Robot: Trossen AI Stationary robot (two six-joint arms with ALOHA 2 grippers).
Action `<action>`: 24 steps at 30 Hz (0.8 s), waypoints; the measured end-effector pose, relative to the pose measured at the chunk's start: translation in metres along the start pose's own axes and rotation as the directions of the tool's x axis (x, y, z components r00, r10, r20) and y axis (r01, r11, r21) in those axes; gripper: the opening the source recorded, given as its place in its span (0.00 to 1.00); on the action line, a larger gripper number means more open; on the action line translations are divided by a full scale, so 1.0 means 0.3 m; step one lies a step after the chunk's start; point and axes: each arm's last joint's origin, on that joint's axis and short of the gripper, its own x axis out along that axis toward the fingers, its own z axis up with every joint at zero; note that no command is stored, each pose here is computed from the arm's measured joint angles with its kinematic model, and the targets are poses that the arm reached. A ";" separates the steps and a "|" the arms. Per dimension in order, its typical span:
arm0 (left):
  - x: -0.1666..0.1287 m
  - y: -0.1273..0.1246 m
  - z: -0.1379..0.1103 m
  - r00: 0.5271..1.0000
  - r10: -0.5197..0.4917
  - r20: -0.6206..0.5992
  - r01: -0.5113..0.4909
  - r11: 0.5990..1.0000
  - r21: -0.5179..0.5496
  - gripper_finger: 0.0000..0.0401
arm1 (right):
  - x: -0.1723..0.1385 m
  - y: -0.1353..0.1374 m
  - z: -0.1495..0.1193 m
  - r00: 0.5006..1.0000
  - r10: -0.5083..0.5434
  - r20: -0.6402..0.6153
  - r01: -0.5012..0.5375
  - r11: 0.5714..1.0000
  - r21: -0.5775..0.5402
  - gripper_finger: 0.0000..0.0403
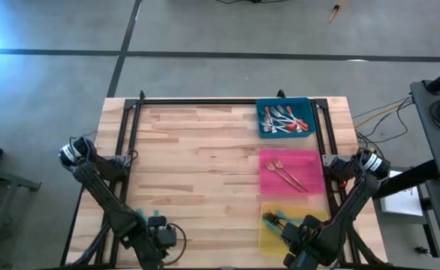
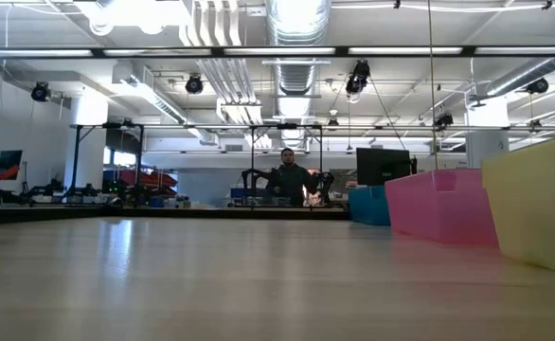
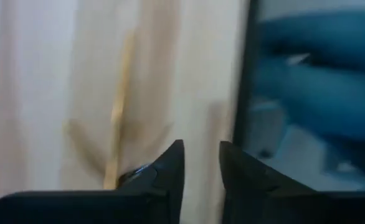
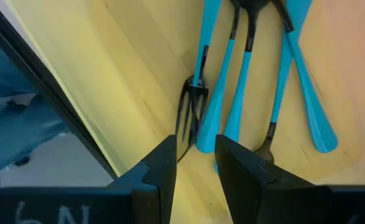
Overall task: Sort silverware by color (type)
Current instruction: Put the gold fork into the pink bin
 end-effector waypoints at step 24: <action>0.186 0.080 -0.051 0.942 0.327 -0.080 -0.296 0.916 0.270 0.33 | 0.000 0.017 0.001 0.999 0.052 0.002 -0.052 0.999 0.002 0.25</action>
